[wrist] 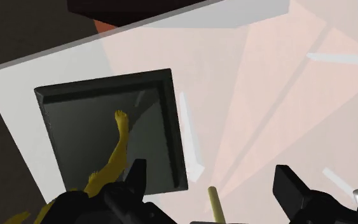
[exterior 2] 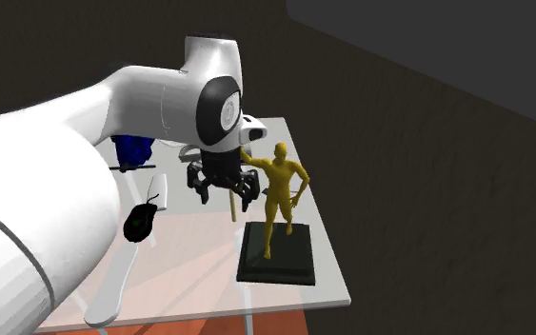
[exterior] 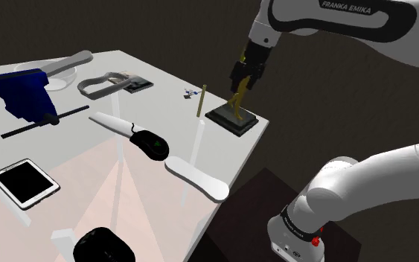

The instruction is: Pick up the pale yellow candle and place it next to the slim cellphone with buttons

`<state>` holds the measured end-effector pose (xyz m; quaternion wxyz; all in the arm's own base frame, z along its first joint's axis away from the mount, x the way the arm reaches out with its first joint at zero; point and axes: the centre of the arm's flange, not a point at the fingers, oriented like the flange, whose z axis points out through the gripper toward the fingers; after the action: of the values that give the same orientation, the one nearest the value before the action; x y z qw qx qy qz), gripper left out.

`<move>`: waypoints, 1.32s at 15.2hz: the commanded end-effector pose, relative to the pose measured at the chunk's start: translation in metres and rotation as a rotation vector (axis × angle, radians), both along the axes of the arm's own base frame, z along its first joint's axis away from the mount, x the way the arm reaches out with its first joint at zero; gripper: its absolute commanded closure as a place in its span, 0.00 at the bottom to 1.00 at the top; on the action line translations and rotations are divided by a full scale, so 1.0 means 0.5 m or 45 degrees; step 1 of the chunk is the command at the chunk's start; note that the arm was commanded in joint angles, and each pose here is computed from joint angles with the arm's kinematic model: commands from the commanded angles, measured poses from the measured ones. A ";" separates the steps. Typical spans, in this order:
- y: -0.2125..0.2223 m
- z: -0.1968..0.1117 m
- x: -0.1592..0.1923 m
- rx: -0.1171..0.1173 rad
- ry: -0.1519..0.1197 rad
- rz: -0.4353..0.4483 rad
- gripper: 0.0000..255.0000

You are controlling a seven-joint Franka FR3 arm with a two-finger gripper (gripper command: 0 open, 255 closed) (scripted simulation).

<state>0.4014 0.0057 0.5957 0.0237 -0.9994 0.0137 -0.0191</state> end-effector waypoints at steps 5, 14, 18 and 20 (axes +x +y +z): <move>0.050 -0.033 0.159 -0.021 0.053 -0.080 0.00; 0.086 -0.102 0.305 -0.041 0.100 -0.151 0.00; 0.087 -0.144 0.304 -0.041 0.100 -0.151 0.00; 0.087 -0.151 0.303 -0.041 0.100 -0.151 0.00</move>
<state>0.5538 0.0495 0.5224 0.0059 -0.9971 0.0735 0.0170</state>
